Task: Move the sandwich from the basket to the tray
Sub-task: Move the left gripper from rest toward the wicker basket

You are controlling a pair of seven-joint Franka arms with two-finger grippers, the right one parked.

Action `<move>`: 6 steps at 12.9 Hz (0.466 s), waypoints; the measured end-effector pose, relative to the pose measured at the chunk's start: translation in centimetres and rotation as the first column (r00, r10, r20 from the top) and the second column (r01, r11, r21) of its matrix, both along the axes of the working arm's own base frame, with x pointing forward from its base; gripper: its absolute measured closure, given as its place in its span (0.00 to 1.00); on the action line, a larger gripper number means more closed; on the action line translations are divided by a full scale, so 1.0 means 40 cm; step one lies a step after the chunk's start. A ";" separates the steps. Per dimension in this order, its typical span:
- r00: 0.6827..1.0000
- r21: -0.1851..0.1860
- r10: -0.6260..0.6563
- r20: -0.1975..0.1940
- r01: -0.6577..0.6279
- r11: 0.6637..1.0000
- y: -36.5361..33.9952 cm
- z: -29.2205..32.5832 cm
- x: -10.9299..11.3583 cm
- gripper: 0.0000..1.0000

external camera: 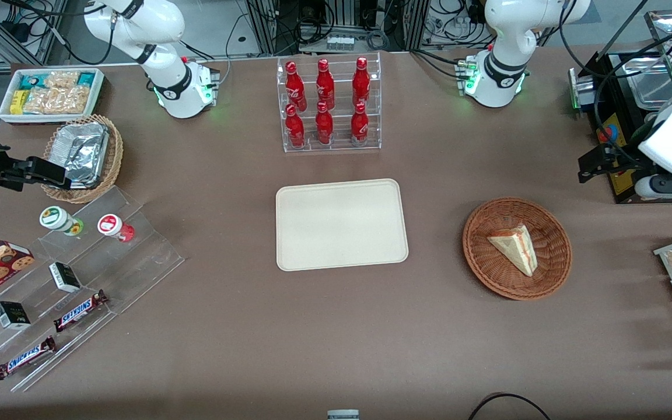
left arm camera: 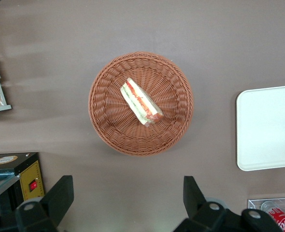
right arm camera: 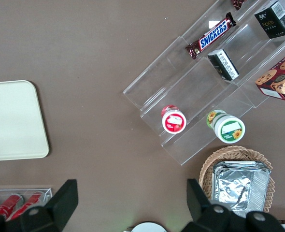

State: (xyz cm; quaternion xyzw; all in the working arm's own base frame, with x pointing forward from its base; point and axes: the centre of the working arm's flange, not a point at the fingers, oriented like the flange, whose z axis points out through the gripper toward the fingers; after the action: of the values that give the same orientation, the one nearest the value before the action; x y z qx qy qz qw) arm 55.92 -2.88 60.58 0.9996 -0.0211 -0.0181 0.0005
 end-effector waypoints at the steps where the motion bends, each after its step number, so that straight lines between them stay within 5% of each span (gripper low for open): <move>1: 1.000 0.000 0.003 0.000 -0.003 1.000 0.006 0.002 0.000 0.00; 6: 1.000 0.001 0.010 -0.022 -0.010 1.000 0.017 -0.029 0.009 0.00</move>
State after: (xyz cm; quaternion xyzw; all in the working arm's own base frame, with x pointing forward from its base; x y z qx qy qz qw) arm 56.28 -2.20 59.43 0.9994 -0.0159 -0.0293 0.0003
